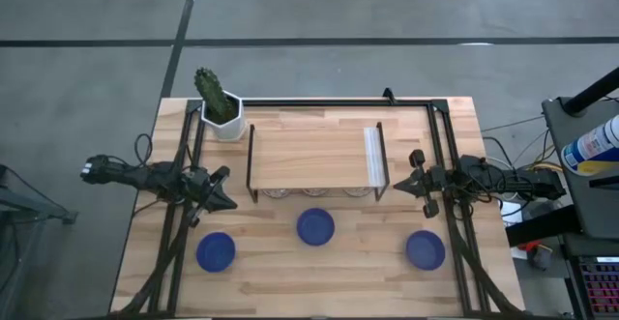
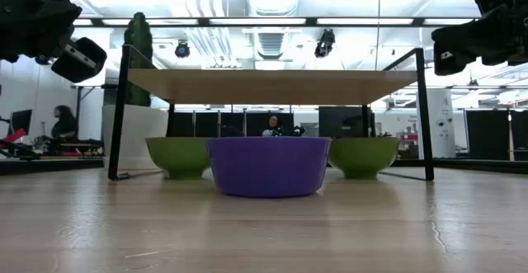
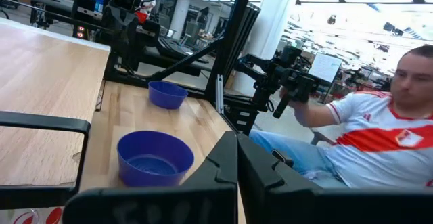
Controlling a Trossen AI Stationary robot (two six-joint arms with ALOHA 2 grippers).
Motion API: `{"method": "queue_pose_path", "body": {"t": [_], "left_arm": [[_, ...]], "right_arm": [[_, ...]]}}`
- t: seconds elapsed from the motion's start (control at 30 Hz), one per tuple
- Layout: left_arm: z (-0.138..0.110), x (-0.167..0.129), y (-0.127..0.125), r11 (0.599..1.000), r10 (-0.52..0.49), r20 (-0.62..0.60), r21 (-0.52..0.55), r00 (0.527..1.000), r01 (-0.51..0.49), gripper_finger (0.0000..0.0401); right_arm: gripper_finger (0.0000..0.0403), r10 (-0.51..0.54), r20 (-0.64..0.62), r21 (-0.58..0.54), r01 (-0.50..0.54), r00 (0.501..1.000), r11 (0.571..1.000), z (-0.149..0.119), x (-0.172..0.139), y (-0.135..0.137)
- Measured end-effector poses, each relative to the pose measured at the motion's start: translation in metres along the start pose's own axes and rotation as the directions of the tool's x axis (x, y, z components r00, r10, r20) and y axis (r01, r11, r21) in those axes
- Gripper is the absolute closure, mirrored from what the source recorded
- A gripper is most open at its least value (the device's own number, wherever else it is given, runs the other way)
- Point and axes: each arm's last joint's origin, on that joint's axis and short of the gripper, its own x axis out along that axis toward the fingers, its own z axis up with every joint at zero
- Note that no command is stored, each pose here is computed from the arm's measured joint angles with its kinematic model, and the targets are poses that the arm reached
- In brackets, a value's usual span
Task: Pick & Place Mini bowls
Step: Put the right red and white bowl on the shelf
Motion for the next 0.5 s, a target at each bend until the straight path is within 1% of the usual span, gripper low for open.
{"method": "queue_pose_path", "body": {"t": [0.1,0.17,0.3,0.33,0.37,0.4,0.43,0.47,0.5], "left_arm": [[0.000,0.000,0.000,0.991,0.001,0.000,0.132,1.000,-0.001,0.0401],[0.000,0.000,0.000,0.984,0.001,0.000,0.179,1.000,-0.001,0.0401],[0.000,0.000,0.000,0.985,0.003,0.001,0.174,1.000,-0.003,0.0401],[0.000,0.000,0.000,0.983,0.006,0.003,0.183,1.000,-0.007,0.0401],[0.000,0.000,0.000,0.983,0.010,0.008,0.182,1.000,-0.011,0.0401],[0.002,0.000,0.000,0.987,0.008,0.023,0.159,1.000,-0.012,0.0401],[0.004,0.000,-0.001,0.993,0.001,0.047,0.115,0.999,-0.006,0.0401],[0.006,0.000,-0.002,0.997,-0.005,0.065,0.081,0.998,0.000,0.0401],[0.008,0.000,-0.002,0.997,-0.013,0.089,0.077,0.996,0.007,0.0401]], "right_arm": [[0.0394,0.000,0.000,0.000,0.000,1.000,1.000,0.000,0.000,0.000],[0.0394,0.000,0.000,0.000,0.000,1.000,1.000,0.000,0.000,0.000],[0.0394,-0.003,0.003,0.001,0.003,1.000,1.000,0.000,0.000,0.000],[0.0394,0.000,0.012,0.016,0.000,1.000,1.000,0.001,0.000,0.000],[0.0394,0.009,0.028,0.054,-0.010,1.000,0.998,0.003,0.000,0.000],[0.0394,0.023,0.045,0.111,-0.027,0.999,0.993,0.004,0.000,0.001],[0.0394,0.029,0.064,0.167,-0.039,0.998,0.985,0.006,0.000,0.001],[0.0394,0.029,0.084,0.205,-0.045,0.996,0.978,0.008,0.000,0.001],[0.0394,0.029,0.109,0.223,-0.053,0.994,0.973,0.011,-0.001,0.001]]}}
